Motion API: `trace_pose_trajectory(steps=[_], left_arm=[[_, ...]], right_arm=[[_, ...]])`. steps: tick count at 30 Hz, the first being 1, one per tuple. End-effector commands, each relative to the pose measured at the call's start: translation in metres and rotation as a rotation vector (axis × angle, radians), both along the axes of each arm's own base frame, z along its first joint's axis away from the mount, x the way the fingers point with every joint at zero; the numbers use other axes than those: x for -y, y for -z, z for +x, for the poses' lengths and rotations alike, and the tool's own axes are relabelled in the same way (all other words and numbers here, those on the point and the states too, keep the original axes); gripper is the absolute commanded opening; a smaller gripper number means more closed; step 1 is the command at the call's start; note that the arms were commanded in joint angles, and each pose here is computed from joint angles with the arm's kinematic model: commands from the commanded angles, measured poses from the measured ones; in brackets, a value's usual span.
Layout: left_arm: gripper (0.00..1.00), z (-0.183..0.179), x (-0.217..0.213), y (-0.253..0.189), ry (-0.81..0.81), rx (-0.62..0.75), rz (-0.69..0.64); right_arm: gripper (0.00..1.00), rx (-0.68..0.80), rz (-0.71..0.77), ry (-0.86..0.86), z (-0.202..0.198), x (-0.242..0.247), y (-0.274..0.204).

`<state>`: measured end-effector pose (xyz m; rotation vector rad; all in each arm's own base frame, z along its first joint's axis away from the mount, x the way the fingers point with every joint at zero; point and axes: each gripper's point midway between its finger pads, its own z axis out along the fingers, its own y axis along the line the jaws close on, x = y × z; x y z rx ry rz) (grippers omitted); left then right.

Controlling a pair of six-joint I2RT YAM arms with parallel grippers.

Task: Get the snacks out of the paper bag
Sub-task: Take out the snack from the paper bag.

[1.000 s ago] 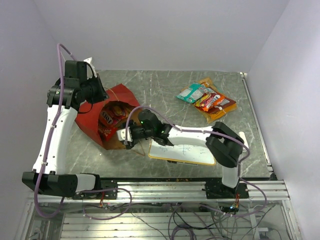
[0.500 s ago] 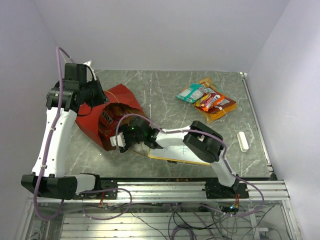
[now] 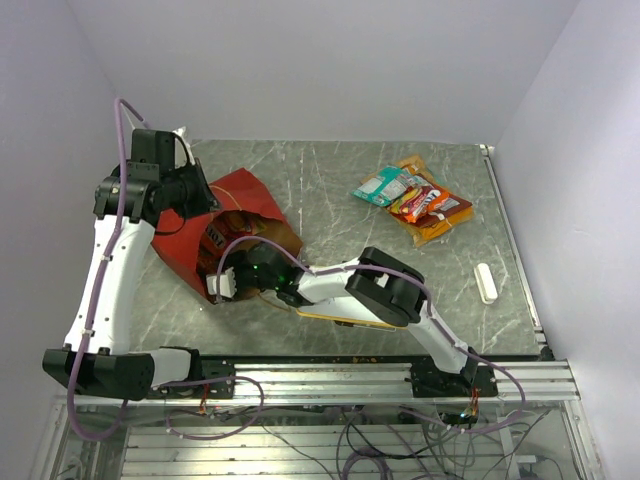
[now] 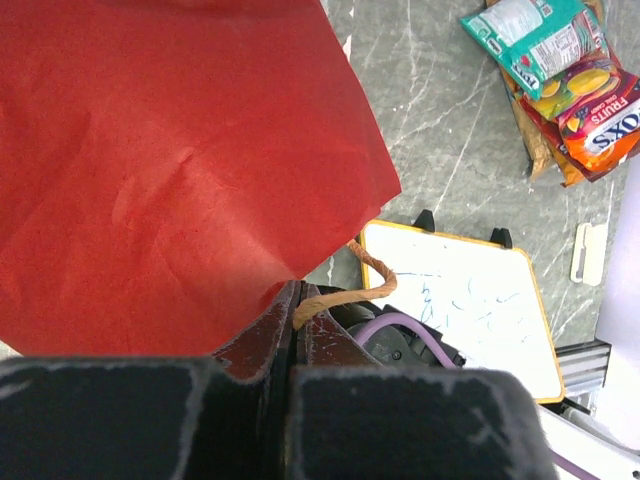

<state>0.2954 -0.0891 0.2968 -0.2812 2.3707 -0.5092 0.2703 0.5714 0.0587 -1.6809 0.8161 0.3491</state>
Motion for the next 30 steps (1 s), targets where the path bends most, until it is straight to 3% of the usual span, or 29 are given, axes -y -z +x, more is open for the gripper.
trace_pose_trajectory(steps=[1,5,11,23,30], left_arm=[[0.07,-0.008,0.008,-0.007,0.017,0.013,-0.051],[0.07,-0.008,0.004,-0.011,0.0,0.025,-0.039],[0.07,-0.006,0.004,-0.013,-0.01,0.005,-0.044],[0.07,0.013,0.001,-0.031,-0.049,0.07,-0.042],[0.07,0.017,0.002,-0.031,-0.061,0.092,-0.057]], right_arm=[[0.43,0.032,0.063,0.043,0.01,-0.009,-0.013],[0.29,0.007,0.069,0.048,0.008,-0.007,-0.014],[0.0,-0.085,0.068,0.068,0.003,0.004,-0.027],[0.0,-0.385,0.133,0.14,-0.022,0.061,-0.086],[0.0,-0.621,0.175,0.27,-0.009,0.106,-0.111]])
